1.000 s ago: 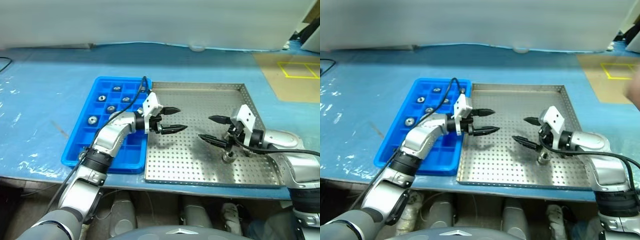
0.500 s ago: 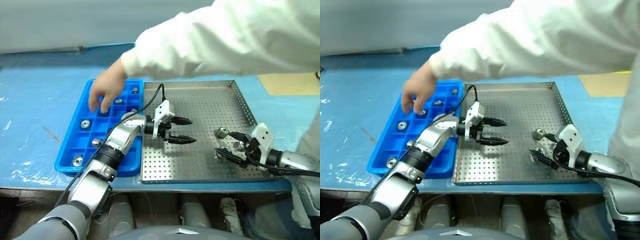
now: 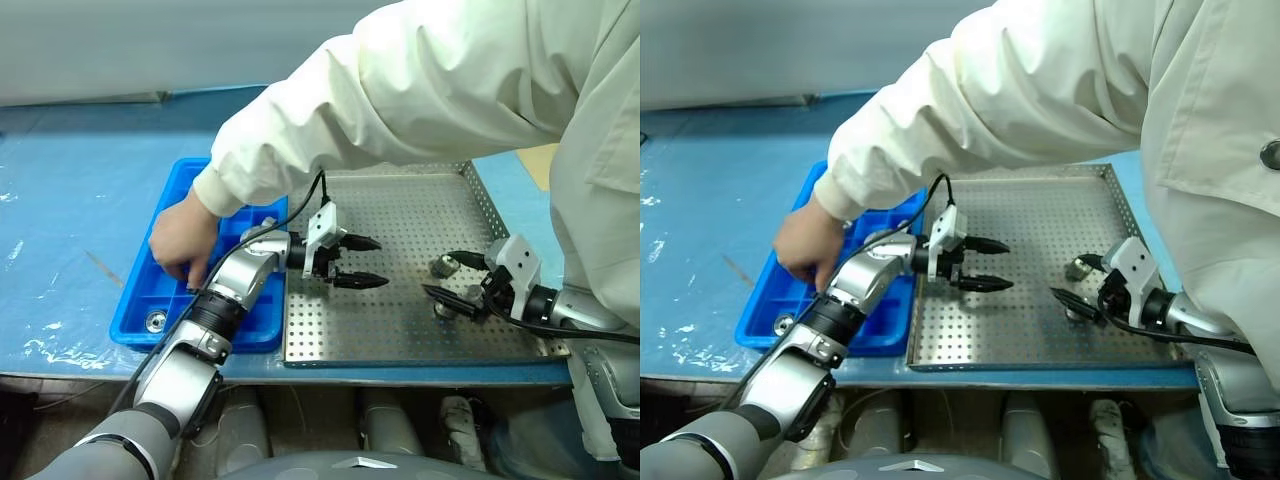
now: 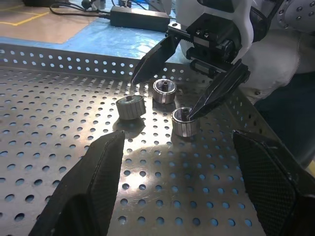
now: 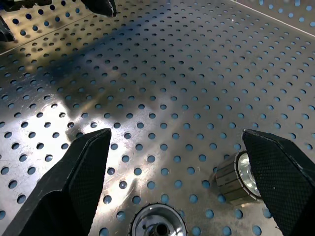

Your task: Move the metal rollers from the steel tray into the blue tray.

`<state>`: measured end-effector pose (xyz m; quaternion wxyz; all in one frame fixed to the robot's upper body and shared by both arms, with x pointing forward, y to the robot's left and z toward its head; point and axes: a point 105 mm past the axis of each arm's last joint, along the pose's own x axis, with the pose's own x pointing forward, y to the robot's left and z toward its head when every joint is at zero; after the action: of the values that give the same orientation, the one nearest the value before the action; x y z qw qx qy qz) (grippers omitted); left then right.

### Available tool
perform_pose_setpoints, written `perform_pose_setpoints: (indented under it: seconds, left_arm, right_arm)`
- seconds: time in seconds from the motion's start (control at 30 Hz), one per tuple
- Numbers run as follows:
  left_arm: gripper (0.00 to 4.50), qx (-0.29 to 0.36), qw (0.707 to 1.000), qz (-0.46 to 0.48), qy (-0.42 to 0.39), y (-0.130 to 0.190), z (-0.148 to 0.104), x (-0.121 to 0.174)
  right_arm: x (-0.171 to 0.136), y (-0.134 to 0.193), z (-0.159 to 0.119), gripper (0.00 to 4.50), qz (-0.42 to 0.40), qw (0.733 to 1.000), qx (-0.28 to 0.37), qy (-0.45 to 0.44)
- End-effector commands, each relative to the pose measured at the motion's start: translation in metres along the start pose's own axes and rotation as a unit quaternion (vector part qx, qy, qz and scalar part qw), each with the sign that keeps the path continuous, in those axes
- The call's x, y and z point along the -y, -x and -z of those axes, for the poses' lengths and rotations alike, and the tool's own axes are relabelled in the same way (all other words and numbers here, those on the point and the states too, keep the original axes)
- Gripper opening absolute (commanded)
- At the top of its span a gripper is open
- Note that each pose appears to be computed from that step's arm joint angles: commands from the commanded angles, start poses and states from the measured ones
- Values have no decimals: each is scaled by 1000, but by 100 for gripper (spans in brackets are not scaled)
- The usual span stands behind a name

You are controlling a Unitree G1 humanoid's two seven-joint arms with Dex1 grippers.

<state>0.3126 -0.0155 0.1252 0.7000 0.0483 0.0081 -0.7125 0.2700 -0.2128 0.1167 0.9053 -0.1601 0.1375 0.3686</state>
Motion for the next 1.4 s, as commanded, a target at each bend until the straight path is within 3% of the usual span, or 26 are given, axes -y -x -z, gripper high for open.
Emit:
perform_pose_setpoints:
  seconds: [0.03,0.57,0.93,1.4]
  left_arm:
    - [366,14,1000,-5,-21,1,-11,0]
    - [366,10,999,-32,-27,9,-9,-1]
    - [366,3,995,-92,-27,32,-2,-10]
    - [366,-8,996,-88,-28,26,2,-12]
  right_arm:
    - [1,-1,-11,450,-5,1000,15,19]
    - [4,-3,-10,450,-10,1000,-2,19]
    - [3,-12,-15,450,-26,999,4,28]
    - [6,-11,-15,450,-20,999,6,28]
